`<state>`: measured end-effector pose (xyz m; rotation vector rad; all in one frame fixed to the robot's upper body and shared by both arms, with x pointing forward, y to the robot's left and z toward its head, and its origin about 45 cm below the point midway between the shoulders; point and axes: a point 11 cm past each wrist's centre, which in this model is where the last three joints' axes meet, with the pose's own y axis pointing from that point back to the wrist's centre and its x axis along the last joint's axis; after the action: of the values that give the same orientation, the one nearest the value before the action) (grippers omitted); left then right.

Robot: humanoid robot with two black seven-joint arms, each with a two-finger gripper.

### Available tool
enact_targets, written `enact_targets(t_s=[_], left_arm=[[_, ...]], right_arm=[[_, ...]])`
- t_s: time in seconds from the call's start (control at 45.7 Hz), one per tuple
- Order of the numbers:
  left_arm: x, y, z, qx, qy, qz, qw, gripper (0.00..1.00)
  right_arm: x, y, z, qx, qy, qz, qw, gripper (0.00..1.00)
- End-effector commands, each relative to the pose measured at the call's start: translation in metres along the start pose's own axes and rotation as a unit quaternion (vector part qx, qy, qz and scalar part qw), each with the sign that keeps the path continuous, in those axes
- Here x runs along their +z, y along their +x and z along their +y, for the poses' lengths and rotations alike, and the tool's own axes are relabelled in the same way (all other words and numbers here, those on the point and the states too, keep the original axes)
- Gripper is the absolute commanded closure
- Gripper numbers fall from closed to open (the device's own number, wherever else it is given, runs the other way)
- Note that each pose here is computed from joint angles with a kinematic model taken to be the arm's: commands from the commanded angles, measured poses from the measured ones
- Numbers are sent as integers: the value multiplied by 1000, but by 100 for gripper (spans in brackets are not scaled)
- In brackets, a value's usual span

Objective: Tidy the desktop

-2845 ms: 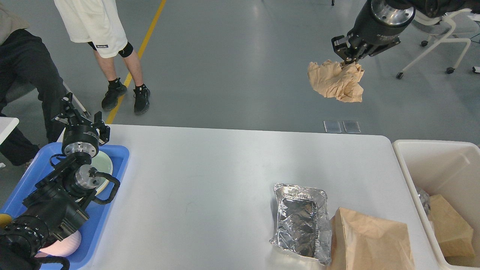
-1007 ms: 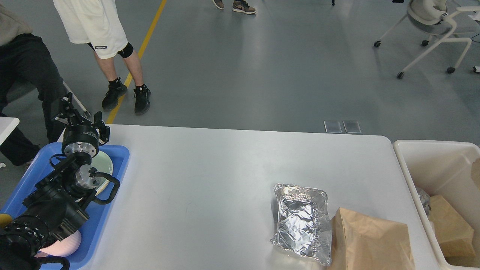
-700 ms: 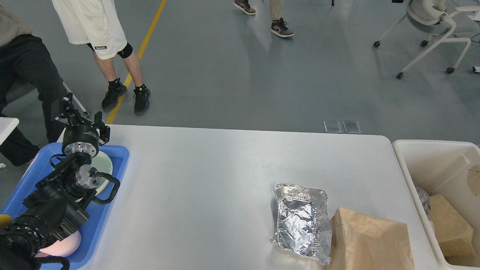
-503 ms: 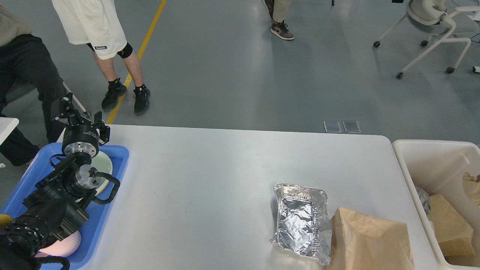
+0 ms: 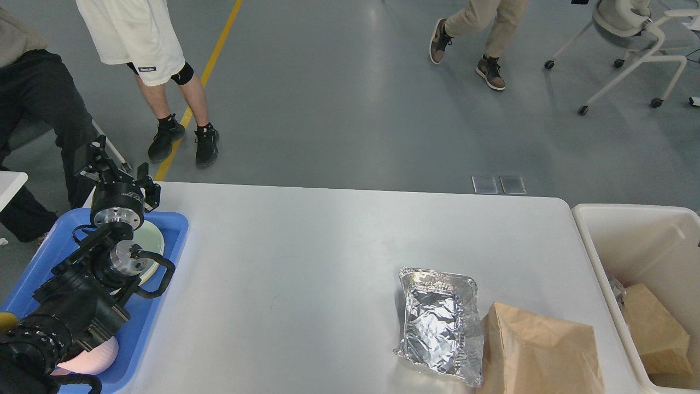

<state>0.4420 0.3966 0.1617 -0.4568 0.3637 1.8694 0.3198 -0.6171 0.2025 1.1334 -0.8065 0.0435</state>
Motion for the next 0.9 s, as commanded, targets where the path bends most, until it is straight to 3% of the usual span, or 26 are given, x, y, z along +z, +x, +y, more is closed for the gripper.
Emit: enact_targets(t_s=[0.0,0.219,0.394,0.657,0.876], left_arm=[[0,0,0,0,0,0,1000,4],[0,0,0,0,0,0,1000,4],[0,0,0,0,0,0,1000,4],[0,0,0,0,0,0,1000,4],[0,0,0,0,0,0,1000,4]], right_arm=[[-7,24,12,18,6,3,1000,0],[-12,84,48,75,2,19,997,0],[-30,110,69,85,14,28,996,0],[-79,148,120,47,51,43,997,0],[-145,150,154,-30,90,80,992,0]])
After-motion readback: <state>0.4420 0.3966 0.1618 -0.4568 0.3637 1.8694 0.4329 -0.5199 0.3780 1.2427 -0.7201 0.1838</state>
